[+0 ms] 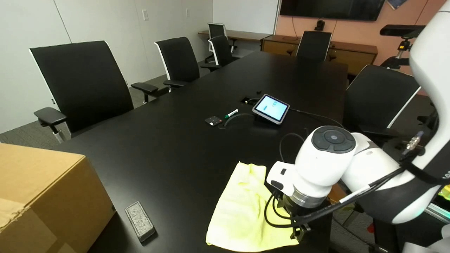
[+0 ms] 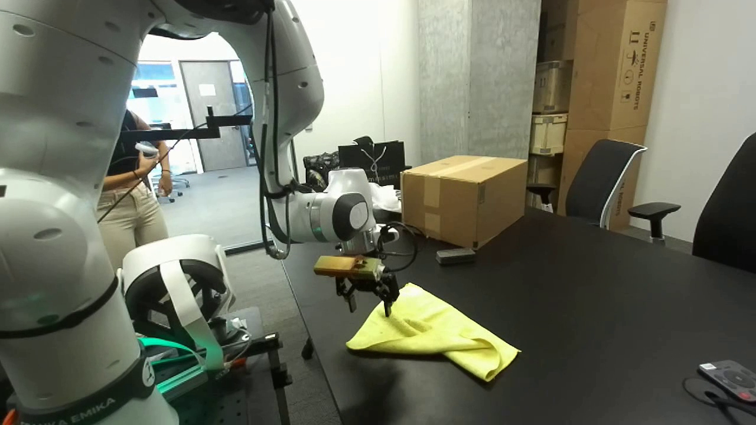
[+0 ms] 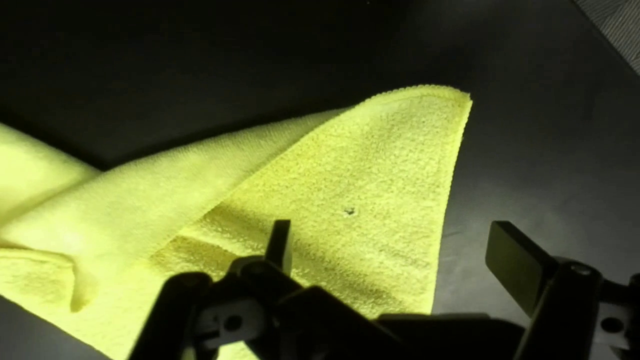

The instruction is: Fold the yellow towel once from bottom to top

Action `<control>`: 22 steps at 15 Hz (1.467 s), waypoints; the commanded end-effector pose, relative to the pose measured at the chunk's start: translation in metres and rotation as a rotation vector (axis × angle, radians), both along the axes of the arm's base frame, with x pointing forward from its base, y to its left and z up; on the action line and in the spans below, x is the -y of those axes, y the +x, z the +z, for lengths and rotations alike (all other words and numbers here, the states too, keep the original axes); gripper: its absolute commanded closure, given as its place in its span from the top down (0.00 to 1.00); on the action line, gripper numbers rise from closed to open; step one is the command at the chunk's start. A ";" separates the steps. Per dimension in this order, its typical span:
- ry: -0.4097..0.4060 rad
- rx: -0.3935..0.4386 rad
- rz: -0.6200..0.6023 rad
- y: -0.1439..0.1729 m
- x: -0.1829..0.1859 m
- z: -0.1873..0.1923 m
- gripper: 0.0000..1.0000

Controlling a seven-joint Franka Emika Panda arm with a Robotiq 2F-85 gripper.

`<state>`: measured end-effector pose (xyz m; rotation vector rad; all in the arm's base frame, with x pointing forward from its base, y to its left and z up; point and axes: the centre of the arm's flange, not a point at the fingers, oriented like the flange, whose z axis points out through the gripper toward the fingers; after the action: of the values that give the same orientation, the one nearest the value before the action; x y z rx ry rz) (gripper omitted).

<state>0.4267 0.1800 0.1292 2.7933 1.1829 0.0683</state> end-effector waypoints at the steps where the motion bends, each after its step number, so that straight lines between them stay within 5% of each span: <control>1: 0.022 -0.013 0.199 -0.020 0.013 0.001 1.00; 22: 0.070 -0.168 1.266 -0.037 0.020 -0.050 1.00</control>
<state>0.3771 0.1645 0.0770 1.8385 2.6284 -0.0355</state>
